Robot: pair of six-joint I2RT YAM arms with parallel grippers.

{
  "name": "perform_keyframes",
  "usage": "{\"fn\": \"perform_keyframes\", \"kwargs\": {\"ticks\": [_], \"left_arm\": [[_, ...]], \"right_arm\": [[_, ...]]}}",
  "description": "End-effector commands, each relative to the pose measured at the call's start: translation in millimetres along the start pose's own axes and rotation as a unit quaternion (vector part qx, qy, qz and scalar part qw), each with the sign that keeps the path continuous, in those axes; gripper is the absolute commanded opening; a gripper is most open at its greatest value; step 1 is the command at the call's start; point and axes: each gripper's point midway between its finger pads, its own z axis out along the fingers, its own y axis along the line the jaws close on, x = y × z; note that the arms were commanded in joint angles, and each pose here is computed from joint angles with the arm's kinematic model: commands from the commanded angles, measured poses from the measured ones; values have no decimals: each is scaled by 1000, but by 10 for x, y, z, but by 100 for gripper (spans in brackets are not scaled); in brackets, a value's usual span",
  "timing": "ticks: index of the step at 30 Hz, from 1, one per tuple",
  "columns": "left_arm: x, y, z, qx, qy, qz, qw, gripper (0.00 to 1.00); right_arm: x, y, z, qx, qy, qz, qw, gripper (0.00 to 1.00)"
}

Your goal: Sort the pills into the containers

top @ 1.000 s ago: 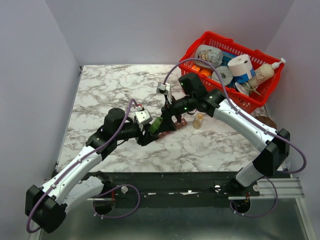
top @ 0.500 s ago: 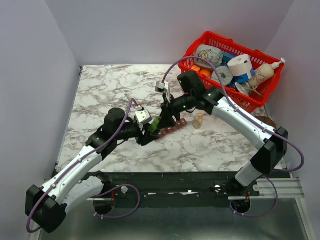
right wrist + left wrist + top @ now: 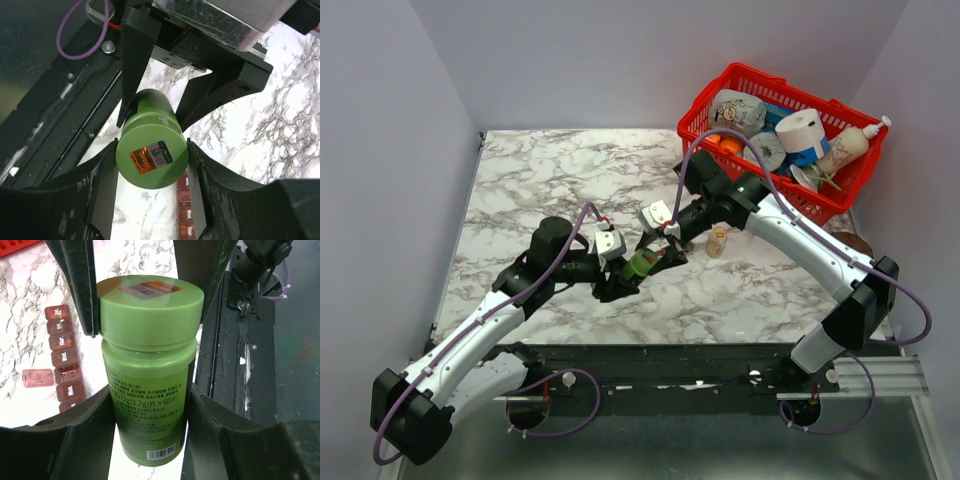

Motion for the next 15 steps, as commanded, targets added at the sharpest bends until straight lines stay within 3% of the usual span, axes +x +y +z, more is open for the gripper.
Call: {"fn": "perform_keyframes", "kwargs": {"ticks": [1,2,3,6,11,15], "left_arm": [[-158,-64,-9,24,-17,28,999,0],[-178,-59,-14,20,-19,31,999,0],[-184,-18,-16,8,-19,33,999,0],[-221,18,-34,-7,-29,40,999,0],[-265,9,-49,-13,-45,47,998,0],[-257,-3,-62,-12,-43,45,998,0]], "right_arm": [[-184,-123,24,-15,-21,-67,997,40],[-172,-124,25,-14,-19,-35,999,44],[-142,-159,36,-9,-14,-18,1000,57],[-92,-169,46,-2,-2,48,999,73],[-114,-27,55,-12,-20,89,996,70],[-213,-56,23,-2,-34,93,995,48]]}}
